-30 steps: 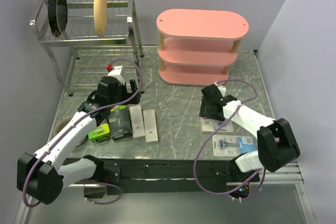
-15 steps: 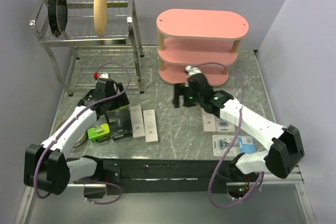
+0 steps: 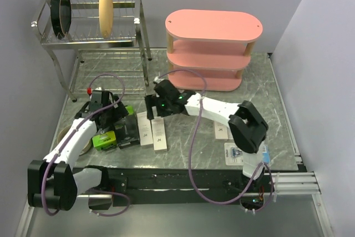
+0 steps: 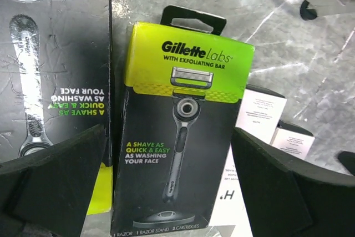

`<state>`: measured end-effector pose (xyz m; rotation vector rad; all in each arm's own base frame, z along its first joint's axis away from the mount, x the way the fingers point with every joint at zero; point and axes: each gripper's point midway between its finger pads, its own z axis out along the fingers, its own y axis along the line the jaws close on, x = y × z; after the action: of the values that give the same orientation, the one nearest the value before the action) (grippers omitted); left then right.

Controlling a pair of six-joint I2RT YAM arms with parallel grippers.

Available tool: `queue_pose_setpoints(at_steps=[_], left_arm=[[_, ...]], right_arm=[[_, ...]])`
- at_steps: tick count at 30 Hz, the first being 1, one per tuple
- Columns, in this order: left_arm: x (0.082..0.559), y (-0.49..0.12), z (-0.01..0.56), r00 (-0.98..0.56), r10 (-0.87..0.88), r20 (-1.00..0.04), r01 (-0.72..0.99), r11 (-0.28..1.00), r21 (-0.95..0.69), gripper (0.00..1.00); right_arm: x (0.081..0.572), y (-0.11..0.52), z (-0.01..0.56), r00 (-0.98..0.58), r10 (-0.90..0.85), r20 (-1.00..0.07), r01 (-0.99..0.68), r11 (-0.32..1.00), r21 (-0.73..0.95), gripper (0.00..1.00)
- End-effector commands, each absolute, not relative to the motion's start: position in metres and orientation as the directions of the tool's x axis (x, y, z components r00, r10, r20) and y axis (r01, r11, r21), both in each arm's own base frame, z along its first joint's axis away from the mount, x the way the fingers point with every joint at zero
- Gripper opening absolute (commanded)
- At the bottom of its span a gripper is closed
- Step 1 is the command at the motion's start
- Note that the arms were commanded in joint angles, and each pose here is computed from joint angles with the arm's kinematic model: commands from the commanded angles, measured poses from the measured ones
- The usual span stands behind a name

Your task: Place and organize the shaving razors onto the shelf

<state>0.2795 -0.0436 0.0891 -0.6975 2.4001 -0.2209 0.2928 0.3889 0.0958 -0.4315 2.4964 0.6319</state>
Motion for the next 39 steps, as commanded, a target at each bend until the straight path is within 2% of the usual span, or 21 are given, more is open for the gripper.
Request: queue_pose_setpoints(at_steps=[1, 8, 12, 16, 27, 36, 39], left_arm=[[0.284, -0.044, 0.100, -0.632, -0.553, -0.543, -0.415, 0.833, -0.365, 0.99], [0.289, -0.042, 0.108, -0.616, -0.572, -0.542, -0.422, 0.820, -0.386, 1.00], [0.295, -0.039, 0.115, -0.601, -0.582, -0.548, -0.426, 0.813, -0.397, 0.99], [0.298, -0.036, 0.118, -0.591, -0.590, -0.550, -0.430, 0.808, -0.404, 1.00], [0.302, -0.036, 0.115, -0.587, -0.610, -0.532, -0.438, 0.792, -0.426, 0.99], [0.307, -0.039, 0.114, -0.586, -0.622, -0.519, -0.442, 0.783, -0.439, 0.99], [0.309, -0.039, 0.113, -0.589, -0.617, -0.522, -0.438, 0.786, -0.436, 1.00]], right_arm=[[0.291, 0.432, 0.121, -0.745, -0.201, -0.635, -0.501, 0.797, 0.336, 1.00], [0.289, 0.461, 0.106, -0.719, -0.265, -0.643, -0.537, 0.800, 0.270, 1.00], [0.287, 0.453, 0.082, -0.737, -0.284, -0.614, -0.503, 0.837, 0.217, 1.00], [0.286, 0.442, 0.067, -0.766, -0.252, -0.591, -0.449, 0.868, 0.212, 1.00], [0.308, 0.436, 0.075, -0.798, -0.109, -0.593, -0.332, 0.901, 0.280, 1.00], [0.316, 0.436, 0.068, -0.768, -0.193, -0.611, -0.395, 0.894, 0.214, 0.97], [0.314, 0.445, 0.069, -0.768, -0.194, -0.611, -0.415, 0.877, 0.242, 0.96]])
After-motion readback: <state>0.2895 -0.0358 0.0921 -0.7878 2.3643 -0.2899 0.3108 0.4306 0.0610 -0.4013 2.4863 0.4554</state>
